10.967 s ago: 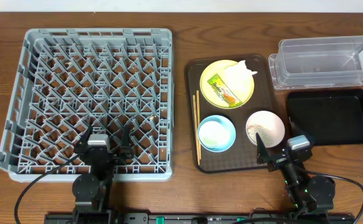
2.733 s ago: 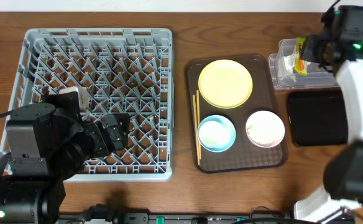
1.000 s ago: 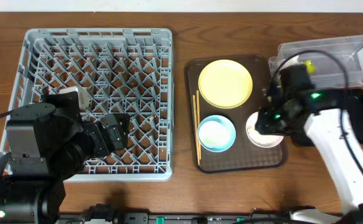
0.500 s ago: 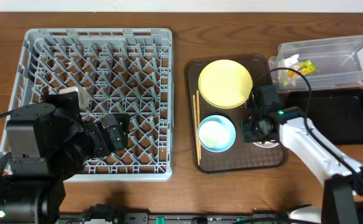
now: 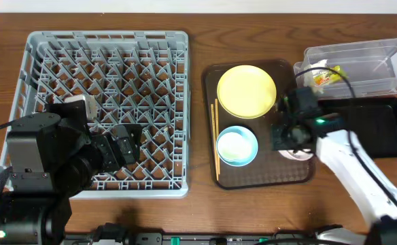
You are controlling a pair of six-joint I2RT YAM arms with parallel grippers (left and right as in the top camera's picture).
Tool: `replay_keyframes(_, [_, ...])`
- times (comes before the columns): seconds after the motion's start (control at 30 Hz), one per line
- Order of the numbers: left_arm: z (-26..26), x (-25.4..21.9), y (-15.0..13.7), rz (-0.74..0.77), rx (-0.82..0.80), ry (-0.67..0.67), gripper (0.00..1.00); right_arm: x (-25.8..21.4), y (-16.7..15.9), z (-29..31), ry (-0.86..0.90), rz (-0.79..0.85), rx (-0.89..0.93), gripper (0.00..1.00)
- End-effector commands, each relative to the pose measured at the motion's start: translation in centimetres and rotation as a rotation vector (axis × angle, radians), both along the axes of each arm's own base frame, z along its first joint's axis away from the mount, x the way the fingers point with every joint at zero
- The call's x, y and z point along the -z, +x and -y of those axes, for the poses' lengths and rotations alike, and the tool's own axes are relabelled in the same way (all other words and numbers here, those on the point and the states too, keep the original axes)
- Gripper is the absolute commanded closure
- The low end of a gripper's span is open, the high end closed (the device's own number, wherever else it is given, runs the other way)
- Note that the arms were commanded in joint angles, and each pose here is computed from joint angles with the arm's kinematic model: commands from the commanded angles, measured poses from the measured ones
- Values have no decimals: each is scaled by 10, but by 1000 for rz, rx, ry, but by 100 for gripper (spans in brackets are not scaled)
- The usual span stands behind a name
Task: Sort waste into correct bins and load items into the dishwasher
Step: 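Tip the pink bowl over the black tray to dump the scraps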
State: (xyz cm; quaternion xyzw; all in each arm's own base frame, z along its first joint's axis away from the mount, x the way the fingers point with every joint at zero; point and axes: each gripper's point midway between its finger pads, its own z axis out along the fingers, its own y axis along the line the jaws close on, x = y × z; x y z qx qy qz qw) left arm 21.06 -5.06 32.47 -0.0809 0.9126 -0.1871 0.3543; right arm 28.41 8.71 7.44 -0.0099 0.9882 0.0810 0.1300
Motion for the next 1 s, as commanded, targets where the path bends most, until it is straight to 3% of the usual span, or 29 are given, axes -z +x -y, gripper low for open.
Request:
replay_keyframes(0.0, [-2,-2,0,4,-12,3,2,-43,13,5,160,90,52,99])
replay_keyframes(0.33, [-2,-2,0,4,-12,3,2,-63,16,72,444,148,151,99])
replay_keyframes(0.73, [-2,-2,0,4,-12,3,2,-65,42,122,798,309,208,99])
replay_keyframes(0.87, [-2,-2,0,4,-12,3,2,-81,42,142,965,437,203,99])
replay_keyframes(0.97, [-2,-2,0,4,-12,3,2,-78,39,167,973,464,283,99])
